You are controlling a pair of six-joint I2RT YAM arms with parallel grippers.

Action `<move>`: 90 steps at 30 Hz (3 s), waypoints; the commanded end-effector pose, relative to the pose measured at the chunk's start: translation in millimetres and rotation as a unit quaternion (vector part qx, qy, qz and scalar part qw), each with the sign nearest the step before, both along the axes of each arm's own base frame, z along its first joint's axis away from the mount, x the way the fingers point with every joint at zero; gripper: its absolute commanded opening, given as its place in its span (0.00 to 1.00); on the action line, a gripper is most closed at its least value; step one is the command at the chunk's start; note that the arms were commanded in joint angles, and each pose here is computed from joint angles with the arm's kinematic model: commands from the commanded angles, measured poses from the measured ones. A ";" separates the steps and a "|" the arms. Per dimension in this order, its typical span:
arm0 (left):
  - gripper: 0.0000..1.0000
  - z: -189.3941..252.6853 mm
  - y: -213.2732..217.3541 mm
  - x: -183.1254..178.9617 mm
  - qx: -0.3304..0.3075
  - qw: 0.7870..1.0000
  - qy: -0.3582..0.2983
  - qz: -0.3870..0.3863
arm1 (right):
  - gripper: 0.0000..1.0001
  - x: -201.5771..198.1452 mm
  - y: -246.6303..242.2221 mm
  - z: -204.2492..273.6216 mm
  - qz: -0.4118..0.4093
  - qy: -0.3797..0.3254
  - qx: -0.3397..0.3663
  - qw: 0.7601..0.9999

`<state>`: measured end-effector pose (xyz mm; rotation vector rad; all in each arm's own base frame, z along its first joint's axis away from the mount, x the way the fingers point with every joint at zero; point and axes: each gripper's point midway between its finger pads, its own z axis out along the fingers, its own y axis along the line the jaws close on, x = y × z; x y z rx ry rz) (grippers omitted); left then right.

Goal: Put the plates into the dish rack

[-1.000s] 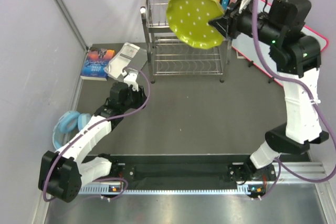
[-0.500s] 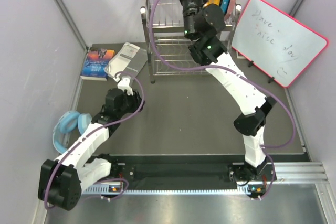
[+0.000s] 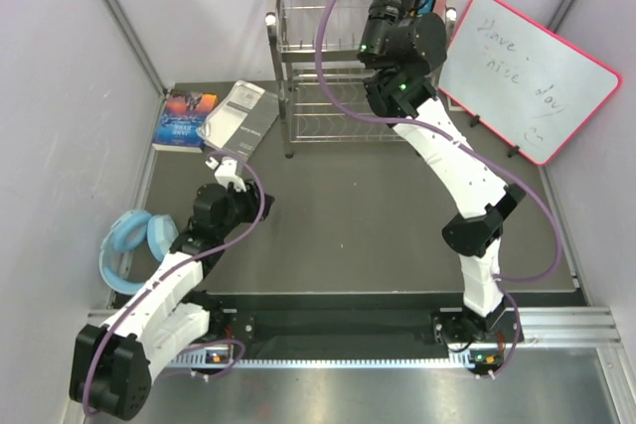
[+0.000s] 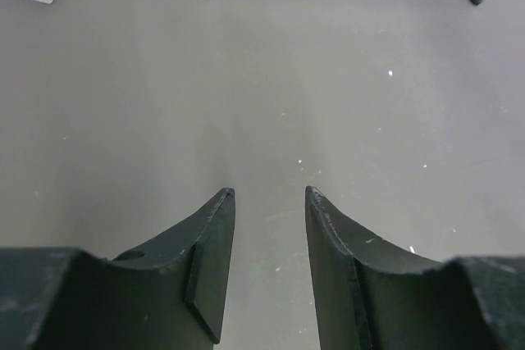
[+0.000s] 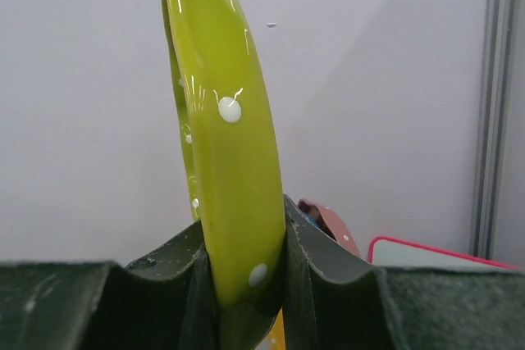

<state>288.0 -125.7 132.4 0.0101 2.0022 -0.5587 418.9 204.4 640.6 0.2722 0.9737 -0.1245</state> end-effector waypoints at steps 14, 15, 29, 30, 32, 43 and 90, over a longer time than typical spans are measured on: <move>0.46 18.3 -2.6 -0.7 -0.048 0.997 -0.061 0.005 | 0.00 51.6 -6.1 -42.7 0.008 0.042 0.026 0.999; 0.46 17.9 -3.2 0.1 -0.048 0.997 -0.060 0.004 | 0.00 58.0 -3.5 -51.1 0.007 0.054 0.019 0.998; 0.46 5.5 -3.6 3.2 -0.040 0.998 -0.043 0.005 | 0.00 91.9 -15.1 -81.1 -0.009 0.079 0.027 0.996; 0.46 1.8 -4.5 3.5 -0.039 0.999 -0.037 0.003 | 0.00 92.3 -17.7 -77.4 -0.008 0.072 0.028 0.997; 0.46 2.1 -6.5 4.5 -0.041 0.998 -0.036 -0.001 | 0.00 90.3 -21.2 -69.0 -0.010 0.061 0.026 0.998; 0.46 -5.9 -11.3 4.4 -0.047 0.999 -0.021 -0.010 | 0.00 92.4 -37.3 -52.7 -0.023 0.031 0.007 0.999; 0.47 -15.3 -15.1 6.4 -0.054 0.998 0.001 -0.012 | 0.40 115.8 -44.9 -93.9 -0.061 0.081 -0.052 0.993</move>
